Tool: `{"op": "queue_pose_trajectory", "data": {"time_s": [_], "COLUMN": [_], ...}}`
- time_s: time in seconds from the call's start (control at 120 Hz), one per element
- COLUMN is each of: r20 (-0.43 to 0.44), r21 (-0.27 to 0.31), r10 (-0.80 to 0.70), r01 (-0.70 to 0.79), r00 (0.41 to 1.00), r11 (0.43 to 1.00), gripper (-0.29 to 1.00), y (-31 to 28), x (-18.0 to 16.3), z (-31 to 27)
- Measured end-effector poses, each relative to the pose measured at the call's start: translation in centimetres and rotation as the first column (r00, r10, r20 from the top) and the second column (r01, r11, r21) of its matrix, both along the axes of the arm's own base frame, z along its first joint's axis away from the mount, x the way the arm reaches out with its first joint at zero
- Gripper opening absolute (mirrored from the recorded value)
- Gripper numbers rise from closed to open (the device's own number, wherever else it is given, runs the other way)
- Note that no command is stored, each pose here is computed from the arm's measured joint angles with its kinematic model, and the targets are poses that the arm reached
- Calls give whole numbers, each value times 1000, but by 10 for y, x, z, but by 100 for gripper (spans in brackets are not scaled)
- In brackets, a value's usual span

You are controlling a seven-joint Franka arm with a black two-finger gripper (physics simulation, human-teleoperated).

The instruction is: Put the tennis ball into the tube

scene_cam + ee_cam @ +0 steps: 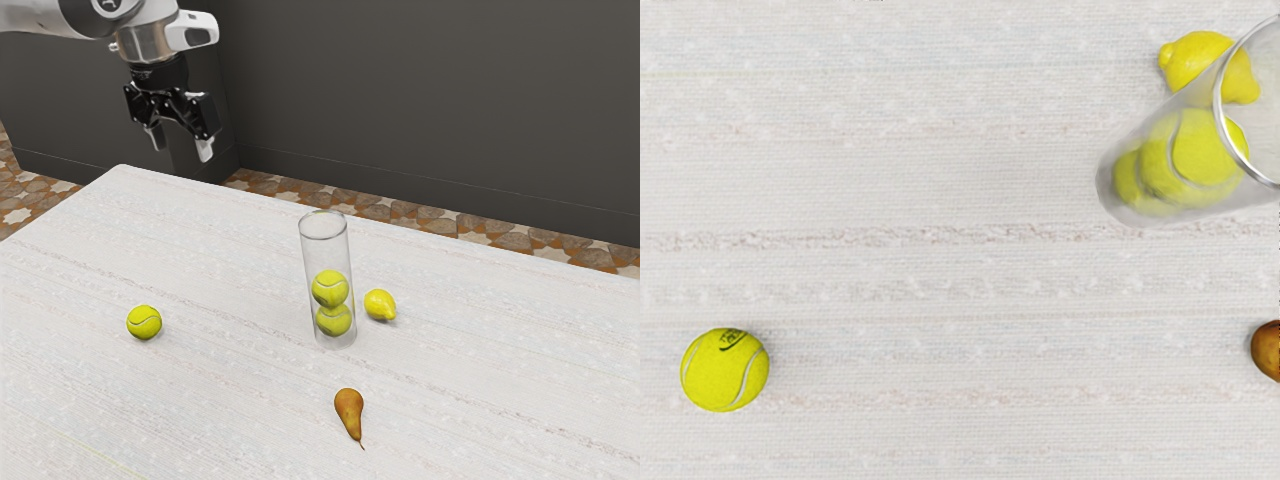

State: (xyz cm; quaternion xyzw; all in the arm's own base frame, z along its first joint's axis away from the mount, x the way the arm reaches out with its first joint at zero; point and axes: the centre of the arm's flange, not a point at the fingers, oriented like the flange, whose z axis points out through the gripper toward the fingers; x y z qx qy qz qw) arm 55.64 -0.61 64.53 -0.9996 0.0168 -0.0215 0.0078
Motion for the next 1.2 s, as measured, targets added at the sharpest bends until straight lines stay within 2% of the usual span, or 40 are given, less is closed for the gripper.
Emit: {"op": "queue_pose_trajectory", "data": {"time_s": [0.1,0.167,0.292,0.392,0.45,0.542,0.6,0.908,1.2], "r20": [-9,-52,-157,-194,-213,-211,-207,-255,-269], "r21": [3,5,7,3,0,-2,0,19,-2], "r10": [-8,-13,-10,16,90,294,342,346,349], "r01": [8,13,11,-15,-93,-301,-350,-353,-362], "r00": [1000,999,988,981,973,932,917,903,898], "r11": [1000,1000,1000,1000,996,953,937,935,932], "gripper": [69,69,69,68,68,68,69,68,68], "y": [-2,-4,-2,10,49,166,195,198,197], "x": [-2,-6,-5,0,2,-12,-17,-1,-5], "z": [-3,-26,-111,-169,-202,-232,-246,-341,-387]}}
